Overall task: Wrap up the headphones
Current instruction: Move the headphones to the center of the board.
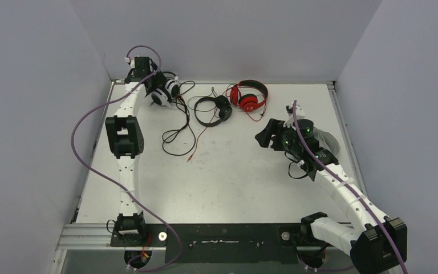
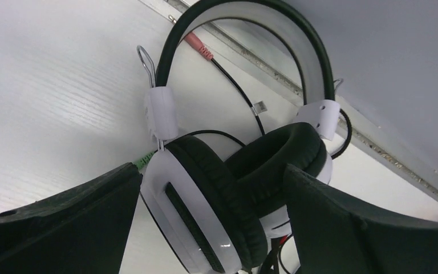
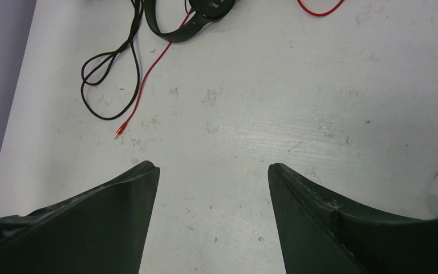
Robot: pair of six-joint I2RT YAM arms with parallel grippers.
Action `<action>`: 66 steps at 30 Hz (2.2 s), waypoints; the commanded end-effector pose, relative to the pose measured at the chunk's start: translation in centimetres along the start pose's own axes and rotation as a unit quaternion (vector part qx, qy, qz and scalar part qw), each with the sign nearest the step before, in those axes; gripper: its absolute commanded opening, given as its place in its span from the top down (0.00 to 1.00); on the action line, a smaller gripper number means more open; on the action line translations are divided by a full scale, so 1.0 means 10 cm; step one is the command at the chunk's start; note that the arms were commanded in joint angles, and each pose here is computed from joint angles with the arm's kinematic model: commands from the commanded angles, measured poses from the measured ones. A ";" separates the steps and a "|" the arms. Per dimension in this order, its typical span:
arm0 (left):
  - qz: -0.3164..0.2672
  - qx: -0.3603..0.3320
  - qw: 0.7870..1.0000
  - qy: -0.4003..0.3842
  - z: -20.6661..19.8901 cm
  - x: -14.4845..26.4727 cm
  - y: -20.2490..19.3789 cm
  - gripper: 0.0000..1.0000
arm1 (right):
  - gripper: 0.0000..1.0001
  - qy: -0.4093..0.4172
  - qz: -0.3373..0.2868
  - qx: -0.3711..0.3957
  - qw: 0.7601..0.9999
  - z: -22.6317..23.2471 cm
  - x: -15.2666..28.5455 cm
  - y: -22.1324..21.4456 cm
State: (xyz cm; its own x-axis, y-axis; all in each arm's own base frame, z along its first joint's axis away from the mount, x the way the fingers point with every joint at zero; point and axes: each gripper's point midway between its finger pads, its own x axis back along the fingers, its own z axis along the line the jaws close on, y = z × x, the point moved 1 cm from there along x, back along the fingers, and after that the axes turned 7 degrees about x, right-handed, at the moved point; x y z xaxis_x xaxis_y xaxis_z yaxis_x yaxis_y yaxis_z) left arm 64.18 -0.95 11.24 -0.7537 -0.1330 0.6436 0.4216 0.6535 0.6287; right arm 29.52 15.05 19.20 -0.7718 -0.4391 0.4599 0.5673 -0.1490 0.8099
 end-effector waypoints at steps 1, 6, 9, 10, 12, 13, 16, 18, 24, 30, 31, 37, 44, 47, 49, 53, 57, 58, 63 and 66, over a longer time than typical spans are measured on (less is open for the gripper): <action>0.061 -0.011 0.998 0.018 0.14 -0.04 -0.21 0.16 | 0.29 0.021 -0.041 0.018 0.999 0.15 0.05 0.28; 0.060 0.014 0.996 0.065 0.38 0.28 -0.29 0.43 | 0.29 0.014 -0.035 0.011 0.999 0.12 0.06 0.21; 0.042 0.038 0.997 0.053 0.43 0.65 -0.32 0.49 | 0.29 0.012 -0.037 0.009 0.999 0.11 0.11 0.18; 0.031 0.044 0.997 0.046 0.44 0.79 -0.32 0.51 | 0.29 0.011 -0.038 0.010 0.999 0.11 0.12 0.17; 0.018 0.049 0.998 0.044 0.50 1.07 -0.37 0.53 | 0.29 0.011 -0.035 0.012 0.999 0.11 0.15 0.14; 0.019 0.052 0.997 0.045 0.55 1.20 -0.43 0.54 | 0.29 0.011 -0.034 0.014 0.999 0.11 0.17 0.13; 0.023 0.071 0.997 0.020 0.58 1.74 -0.57 0.55 | 0.29 0.011 -0.031 0.020 0.999 0.11 0.23 0.11; 0.026 0.081 0.996 0.011 0.64 2.13 -0.82 0.55 | 0.29 0.014 -0.034 0.024 0.999 0.13 0.28 0.13; 0.017 0.164 0.984 -0.073 0.66 3.08 -1.56 0.54 | 0.28 0.036 0.003 0.007 0.999 0.20 0.18 0.00; 0.046 0.192 0.973 -0.118 0.78 3.36 -1.97 0.57 | 0.29 0.070 0.040 -0.009 0.997 0.34 0.02 -0.21; 0.048 0.183 0.975 -0.117 0.80 3.37 -1.99 0.57 | 0.29 0.073 0.043 -0.007 0.996 0.37 0.00 -0.23; 0.027 -0.008 0.986 -0.165 0.57 3.49 -1.78 0.33 | 0.24 0.061 0.080 0.016 0.995 0.64 -0.15 -0.44; 0.077 -0.183 0.951 -0.236 0.19 3.47 -1.75 0.17 | 0.00 -0.026 0.104 0.001 0.994 0.90 -0.38 -0.68; 0.108 -0.195 0.942 -0.249 0.16 3.26 -1.83 0.14 | 0.00 -0.011 0.089 -0.050 0.995 1.08 -0.46 -0.68; 0.127 -0.217 0.933 -0.257 0.13 3.15 -1.89 0.13 | 0.00 -0.013 0.073 -0.064 0.995 1.17 -0.51 -0.65; 0.152 -0.269 0.912 -0.269 0.08 2.98 -2.03 0.12 | 0.01 -0.029 0.052 -0.068 0.996 1.35 -0.54 -0.62; 0.162 -0.288 0.898 -0.292 0.02 2.83 -2.16 0.12 | 0.04 -0.001 0.047 -0.061 0.997 1.48 -0.54 -0.71; 0.163 -0.292 0.896 -0.291 0.01 2.78 -2.18 0.12 | 0.05 0.015 0.040 -0.064 0.997 1.51 -0.53 -0.72; 0.192 -0.314 0.892 -0.262 0.08 2.52 -2.36 0.23 | 0.06 0.054 0.007 -0.079 0.995 1.51 -0.39 -0.79; 0.199 -0.324 0.890 -0.252 0.09 2.39 -2.45 0.23 | 0.06 0.041 -0.001 -0.075 0.996 1.44 -0.34 -0.75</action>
State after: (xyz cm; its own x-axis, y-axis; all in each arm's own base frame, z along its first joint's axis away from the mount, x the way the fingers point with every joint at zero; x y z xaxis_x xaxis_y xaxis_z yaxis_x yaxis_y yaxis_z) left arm 33.27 -18.02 10.05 -0.5134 0.4364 0.7389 0.8291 0.0303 0.5582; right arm 22.59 30.06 12.67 -0.6705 -0.4871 0.5597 0.6992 -0.1624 0.6962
